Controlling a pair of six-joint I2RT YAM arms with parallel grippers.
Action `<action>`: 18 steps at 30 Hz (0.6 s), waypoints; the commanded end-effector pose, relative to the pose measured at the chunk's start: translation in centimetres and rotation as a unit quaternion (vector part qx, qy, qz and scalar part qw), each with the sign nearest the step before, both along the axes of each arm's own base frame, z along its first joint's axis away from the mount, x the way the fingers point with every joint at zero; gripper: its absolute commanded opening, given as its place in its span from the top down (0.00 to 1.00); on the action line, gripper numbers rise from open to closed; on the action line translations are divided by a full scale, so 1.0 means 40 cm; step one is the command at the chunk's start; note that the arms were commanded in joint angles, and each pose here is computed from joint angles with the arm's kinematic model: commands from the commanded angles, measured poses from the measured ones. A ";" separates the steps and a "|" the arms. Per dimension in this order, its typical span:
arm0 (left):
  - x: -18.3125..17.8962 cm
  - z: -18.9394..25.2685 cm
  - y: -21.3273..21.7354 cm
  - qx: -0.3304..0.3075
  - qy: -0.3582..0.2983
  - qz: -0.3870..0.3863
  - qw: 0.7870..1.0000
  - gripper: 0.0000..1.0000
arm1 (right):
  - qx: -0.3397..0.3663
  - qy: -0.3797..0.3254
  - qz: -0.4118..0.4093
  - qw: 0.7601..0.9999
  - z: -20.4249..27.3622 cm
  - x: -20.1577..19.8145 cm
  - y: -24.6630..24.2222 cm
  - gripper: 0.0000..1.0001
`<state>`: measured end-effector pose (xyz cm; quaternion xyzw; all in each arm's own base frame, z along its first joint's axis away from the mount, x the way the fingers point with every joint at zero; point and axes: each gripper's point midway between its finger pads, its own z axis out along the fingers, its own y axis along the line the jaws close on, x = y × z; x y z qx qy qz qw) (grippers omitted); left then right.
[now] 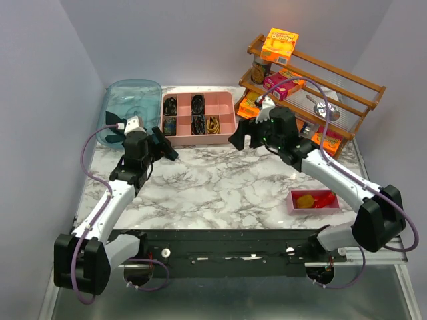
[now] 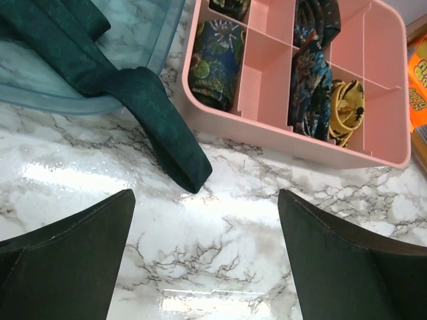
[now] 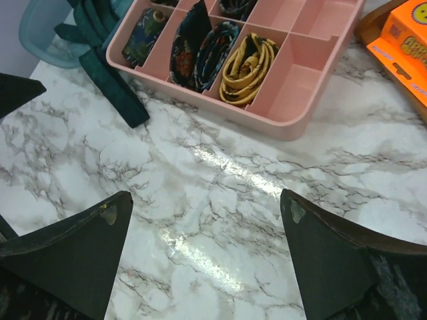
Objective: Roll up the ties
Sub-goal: Pick up the tie from the bin.
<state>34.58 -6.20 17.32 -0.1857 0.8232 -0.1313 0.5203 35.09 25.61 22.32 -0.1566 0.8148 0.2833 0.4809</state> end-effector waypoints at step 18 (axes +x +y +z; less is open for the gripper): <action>0.091 -0.215 -0.024 -0.156 0.063 -0.030 0.985 0.08 | -0.043 0.025 0.020 0.999 -0.075 0.014 0.036 0.00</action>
